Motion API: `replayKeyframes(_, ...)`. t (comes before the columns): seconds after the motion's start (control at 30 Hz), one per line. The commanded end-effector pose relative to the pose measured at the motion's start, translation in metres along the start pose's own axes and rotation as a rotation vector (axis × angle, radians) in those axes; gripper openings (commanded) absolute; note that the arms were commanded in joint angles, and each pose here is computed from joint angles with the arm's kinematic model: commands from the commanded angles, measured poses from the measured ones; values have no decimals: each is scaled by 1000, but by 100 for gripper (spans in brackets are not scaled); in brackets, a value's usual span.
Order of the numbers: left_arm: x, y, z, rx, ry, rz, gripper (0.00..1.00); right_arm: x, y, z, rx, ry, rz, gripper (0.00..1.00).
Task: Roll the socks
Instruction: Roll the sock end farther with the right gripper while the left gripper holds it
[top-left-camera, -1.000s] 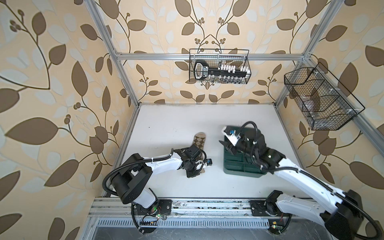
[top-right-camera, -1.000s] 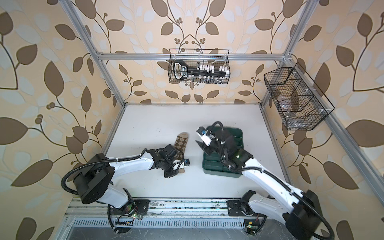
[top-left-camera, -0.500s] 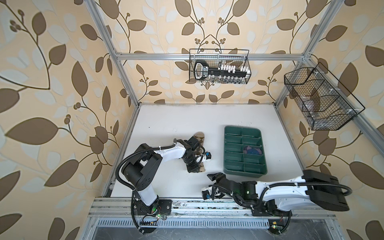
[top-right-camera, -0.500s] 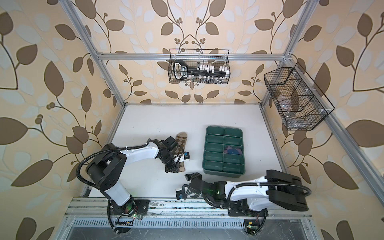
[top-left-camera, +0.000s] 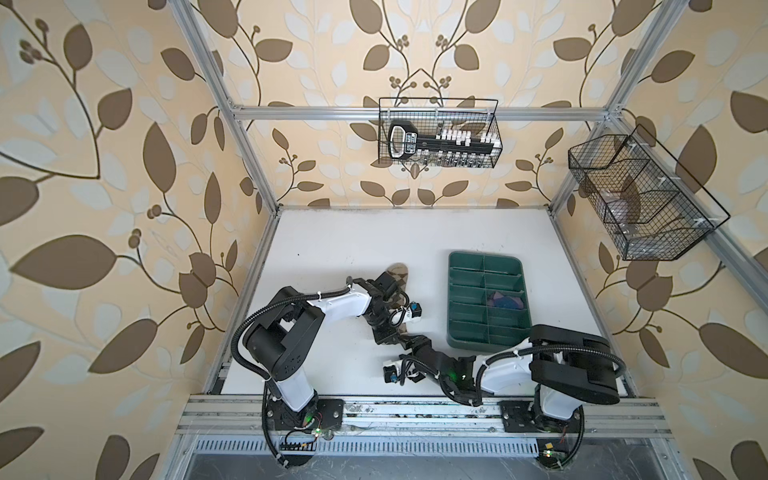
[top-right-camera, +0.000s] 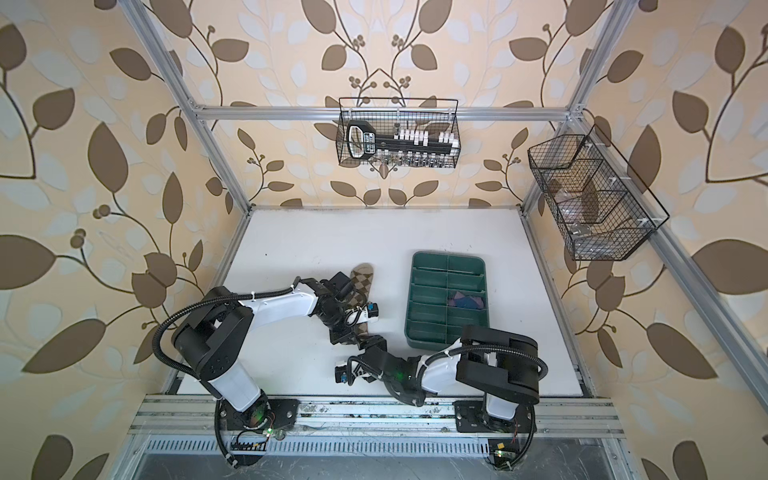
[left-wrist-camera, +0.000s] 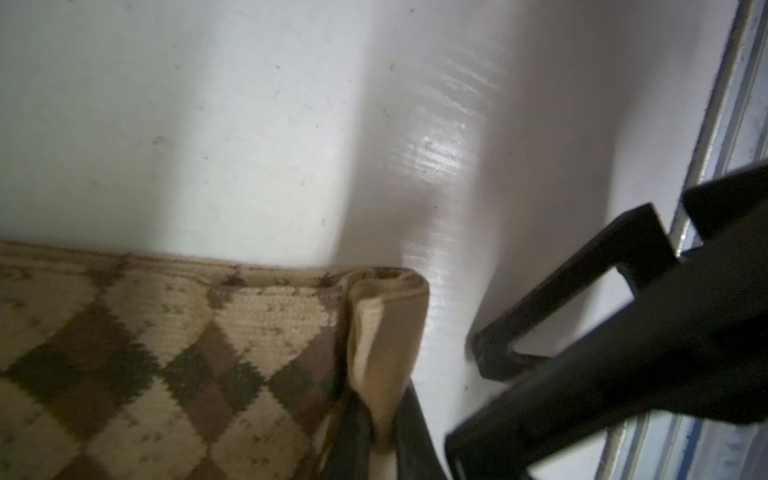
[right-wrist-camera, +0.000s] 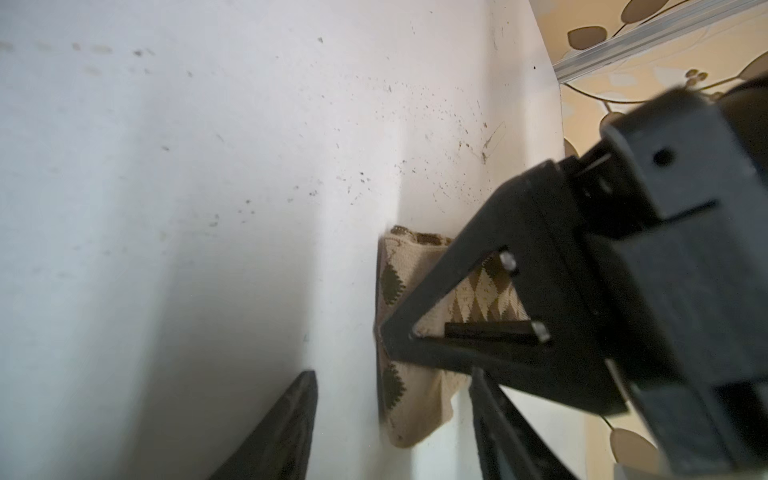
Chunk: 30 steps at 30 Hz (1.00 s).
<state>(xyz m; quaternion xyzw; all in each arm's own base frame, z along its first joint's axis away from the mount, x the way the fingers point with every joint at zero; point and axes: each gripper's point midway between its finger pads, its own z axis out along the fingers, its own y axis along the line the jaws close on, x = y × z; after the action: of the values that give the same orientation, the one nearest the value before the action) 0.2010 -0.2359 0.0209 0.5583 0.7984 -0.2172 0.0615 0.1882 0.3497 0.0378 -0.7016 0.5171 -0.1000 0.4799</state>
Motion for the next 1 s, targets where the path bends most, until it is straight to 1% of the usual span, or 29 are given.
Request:
replayKeyframes(0.0,28,-6,13,32,110,-37,10,12,1,12,5,33,15,58)
replayKeyframes(0.23,28,-7,11,24,97,-31,10,31,-2,22,52,114,44,48)
replayKeyframes(0.33,28,-7,12,28,99,-31,10,37,-4,22,62,135,43,42)
replayKeyframes(0.4,28,-7,12,28,102,-32,9,38,-4,20,52,141,31,41)
replayKeyframes(0.47,29,-8,12,31,104,-36,8,38,-5,11,47,135,29,43)
replayKeyframes(0.5,28,-7,11,31,103,-34,6,38,-6,5,46,128,31,45)
replayKeyframes(0.6,29,-9,12,44,106,-36,2,35,-9,-12,28,88,59,57)
replayKeyframes(0.63,29,-9,11,47,107,-37,1,35,-12,-14,30,86,74,59)
replayKeyframes(0.73,28,-8,12,62,115,-49,0,39,-19,-12,35,96,91,61)
replayKeyframes(0.87,28,-6,12,57,117,-54,1,33,-14,-1,4,84,40,62)
replayKeyframes(0.97,28,-6,12,50,111,-53,2,27,-9,10,-14,69,27,63)
